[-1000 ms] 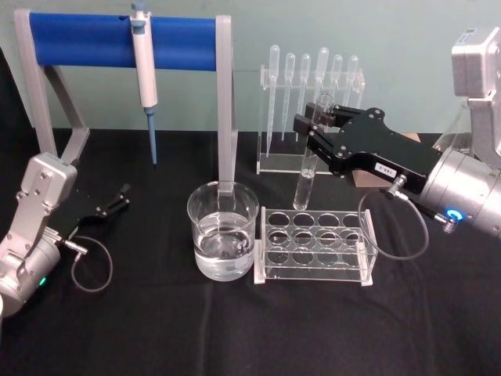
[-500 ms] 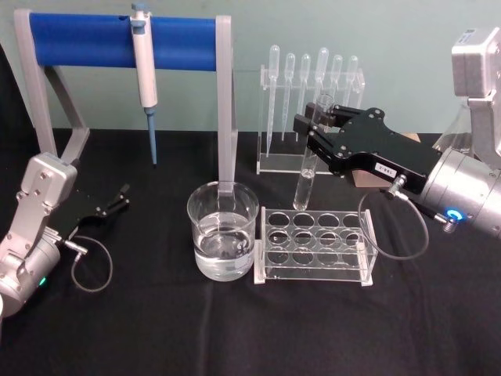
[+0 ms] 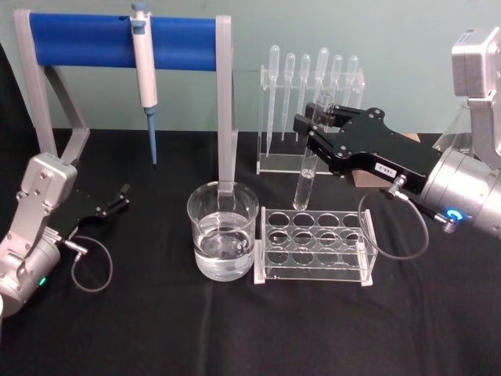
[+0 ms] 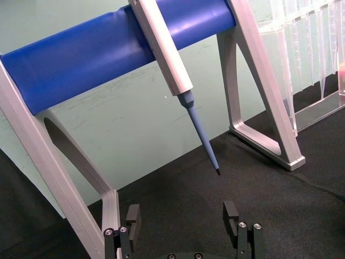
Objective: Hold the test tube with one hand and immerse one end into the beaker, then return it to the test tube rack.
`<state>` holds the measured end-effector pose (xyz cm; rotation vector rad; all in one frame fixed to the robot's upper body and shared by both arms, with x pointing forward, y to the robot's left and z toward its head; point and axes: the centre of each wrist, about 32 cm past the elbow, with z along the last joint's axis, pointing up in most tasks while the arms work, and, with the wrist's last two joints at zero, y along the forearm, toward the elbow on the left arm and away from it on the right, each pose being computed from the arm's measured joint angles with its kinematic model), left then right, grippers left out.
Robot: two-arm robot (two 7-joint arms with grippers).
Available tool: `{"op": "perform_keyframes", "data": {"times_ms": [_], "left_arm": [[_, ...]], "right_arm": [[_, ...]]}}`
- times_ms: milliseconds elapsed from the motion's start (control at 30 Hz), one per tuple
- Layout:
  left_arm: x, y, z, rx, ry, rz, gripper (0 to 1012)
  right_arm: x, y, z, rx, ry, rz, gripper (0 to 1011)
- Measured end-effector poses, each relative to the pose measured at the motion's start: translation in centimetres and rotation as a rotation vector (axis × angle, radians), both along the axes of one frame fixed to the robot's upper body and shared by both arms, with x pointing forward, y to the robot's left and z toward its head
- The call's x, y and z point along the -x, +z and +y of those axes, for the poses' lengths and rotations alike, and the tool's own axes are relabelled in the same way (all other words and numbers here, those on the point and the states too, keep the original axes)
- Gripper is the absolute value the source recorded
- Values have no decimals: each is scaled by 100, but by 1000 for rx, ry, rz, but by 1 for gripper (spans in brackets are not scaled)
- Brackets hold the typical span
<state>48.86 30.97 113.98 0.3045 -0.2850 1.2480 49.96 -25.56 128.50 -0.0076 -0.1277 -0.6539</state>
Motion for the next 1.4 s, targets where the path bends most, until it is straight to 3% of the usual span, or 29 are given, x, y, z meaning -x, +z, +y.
{"op": "perform_keyframes", "data": {"times_ms": [333,633,933,1200,1400], "left_arm": [[0,0,0,0,0,0,1000],[0,0,0,0,0,0,1000],[0,0,0,0,0,0,1000],[0,0,0,0,0,0,1000],[0,0,0,0,0,0,1000]], "right_arm": [[1,2,1,0,1,0,224],[76,149,188,2,76,-27,224],[116,257,460,7,139,-38,224],[13,166,725,16,156,-33,225],[-90,71,829,26,143,-27,224]]}}
